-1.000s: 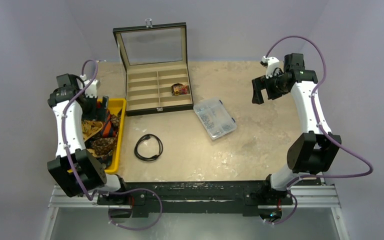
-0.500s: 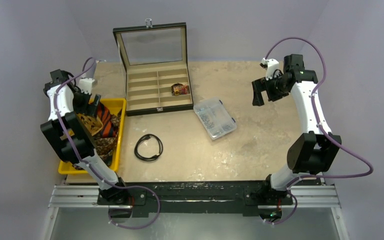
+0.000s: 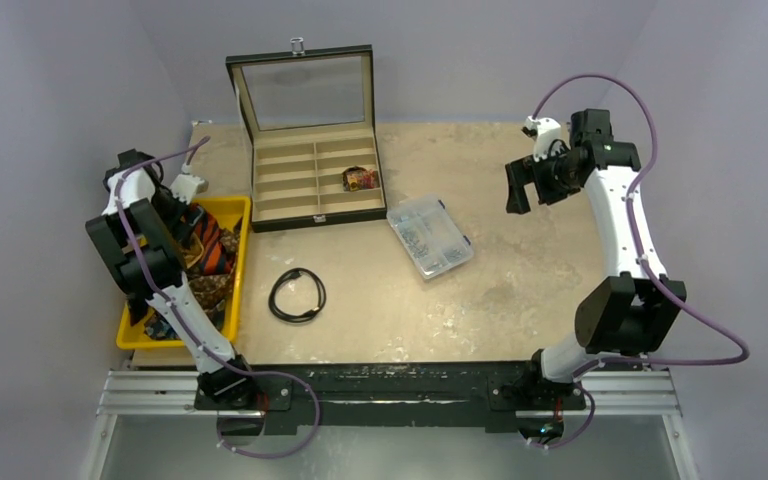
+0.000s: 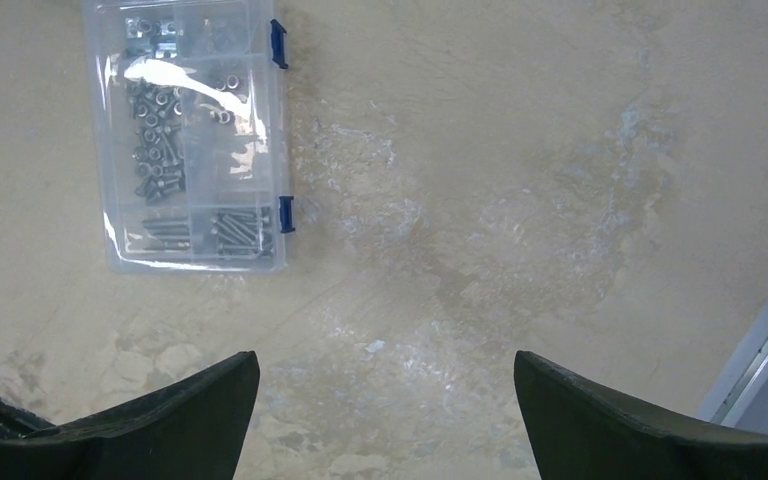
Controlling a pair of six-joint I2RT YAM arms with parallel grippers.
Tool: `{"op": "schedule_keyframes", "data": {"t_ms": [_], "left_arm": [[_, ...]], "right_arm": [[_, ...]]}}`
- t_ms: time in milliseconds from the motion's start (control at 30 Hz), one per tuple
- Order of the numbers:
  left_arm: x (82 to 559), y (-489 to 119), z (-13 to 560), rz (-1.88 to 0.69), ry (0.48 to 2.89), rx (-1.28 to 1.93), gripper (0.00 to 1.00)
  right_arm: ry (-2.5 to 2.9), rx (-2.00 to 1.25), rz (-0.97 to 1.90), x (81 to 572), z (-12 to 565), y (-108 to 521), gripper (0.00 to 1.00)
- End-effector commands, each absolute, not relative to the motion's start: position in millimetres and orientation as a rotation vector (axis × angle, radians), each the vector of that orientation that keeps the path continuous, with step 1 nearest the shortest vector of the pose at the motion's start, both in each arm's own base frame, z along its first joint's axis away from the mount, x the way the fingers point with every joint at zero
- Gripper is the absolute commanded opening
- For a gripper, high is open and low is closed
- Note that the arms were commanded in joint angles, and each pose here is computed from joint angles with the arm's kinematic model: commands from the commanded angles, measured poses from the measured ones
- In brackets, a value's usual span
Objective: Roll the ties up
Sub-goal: Pick up the tie from the bin.
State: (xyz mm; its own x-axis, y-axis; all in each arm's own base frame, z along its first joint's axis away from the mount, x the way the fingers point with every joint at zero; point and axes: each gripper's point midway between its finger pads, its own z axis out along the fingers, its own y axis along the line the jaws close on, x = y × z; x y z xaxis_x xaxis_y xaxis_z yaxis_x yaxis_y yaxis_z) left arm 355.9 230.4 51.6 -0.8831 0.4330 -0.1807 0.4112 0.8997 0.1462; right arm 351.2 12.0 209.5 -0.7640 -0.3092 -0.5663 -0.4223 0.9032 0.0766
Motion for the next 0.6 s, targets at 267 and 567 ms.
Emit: {"op": "schedule_keyframes", "data": {"t_ms": [267,567], "left_arm": [[363.3,215.8,114.3,0.162,2.681,0.743,0.00],[349.5,186.5,252.1,0.293,2.418,0.587,0.00]], "right_arm": [[2.447,-0.547,0.216,335.4,229.5,10.8,0.98],[2.414,-0.554,0.223,338.9,237.2,13.3,0.98]]}}
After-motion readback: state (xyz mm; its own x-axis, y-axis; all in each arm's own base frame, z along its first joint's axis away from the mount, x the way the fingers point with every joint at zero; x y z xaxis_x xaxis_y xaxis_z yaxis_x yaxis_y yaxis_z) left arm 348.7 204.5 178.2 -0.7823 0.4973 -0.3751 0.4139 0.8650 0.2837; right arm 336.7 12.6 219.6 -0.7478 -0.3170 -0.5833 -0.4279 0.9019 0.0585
